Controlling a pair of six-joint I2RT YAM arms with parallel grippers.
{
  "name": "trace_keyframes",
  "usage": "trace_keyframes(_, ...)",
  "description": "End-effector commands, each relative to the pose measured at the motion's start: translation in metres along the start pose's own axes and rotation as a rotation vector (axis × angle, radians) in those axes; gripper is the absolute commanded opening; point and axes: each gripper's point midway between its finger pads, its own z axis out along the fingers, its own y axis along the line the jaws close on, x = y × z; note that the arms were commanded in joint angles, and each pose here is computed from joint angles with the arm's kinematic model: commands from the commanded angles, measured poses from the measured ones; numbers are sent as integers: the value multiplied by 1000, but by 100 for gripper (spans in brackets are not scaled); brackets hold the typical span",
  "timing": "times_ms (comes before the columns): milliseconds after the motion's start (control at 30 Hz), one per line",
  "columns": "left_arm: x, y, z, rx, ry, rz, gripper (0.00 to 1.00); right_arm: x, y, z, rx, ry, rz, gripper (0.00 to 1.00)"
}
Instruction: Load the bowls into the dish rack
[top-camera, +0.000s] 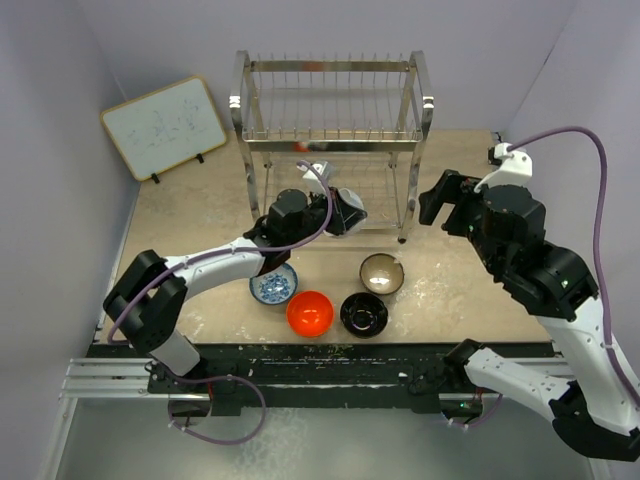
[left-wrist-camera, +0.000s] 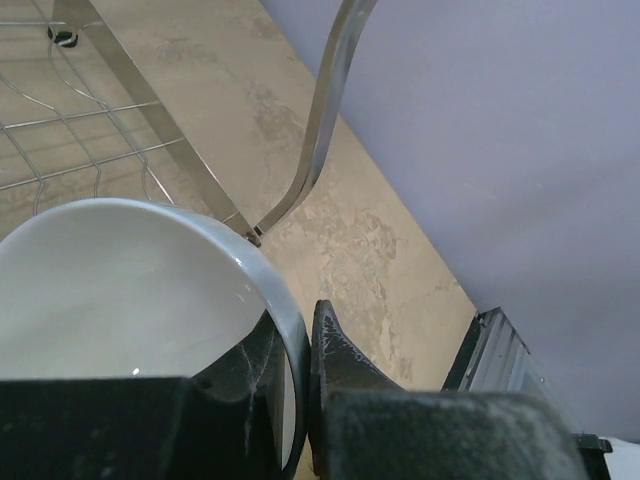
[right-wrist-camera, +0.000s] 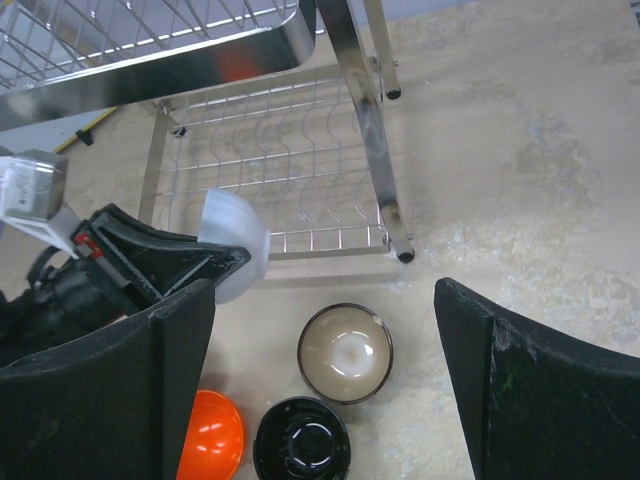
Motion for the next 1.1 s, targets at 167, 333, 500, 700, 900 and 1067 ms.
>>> trace_keyframes(167, -35, -21, 13, 215, -165, -115, 0, -27, 1, -15, -23, -56, -1, 92)
trace_keyframes(333, -41, -19, 23, 258, -172, -154, 0, -31, 0, -20, -27, -59, -3, 92)
trace_keyframes(500, -55, -14, 34, 309, -197, -222, 0, -31, 0, -20, -29, -57, -13, 92)
trace_keyframes(700, -71, -11, 52, 342, -200, -267, 0, -33, 1, -20, -34, -51, -24, 92)
trace_keyframes(900, -71, 5, 71, 387, -203, -396, 0, -34, 5, -21, -46, -43, -29, 93)
trace_keyframes(1067, -69, 16, 81, 440, -230, -485, 0, -39, 4, -26, -54, -51, -29, 93)
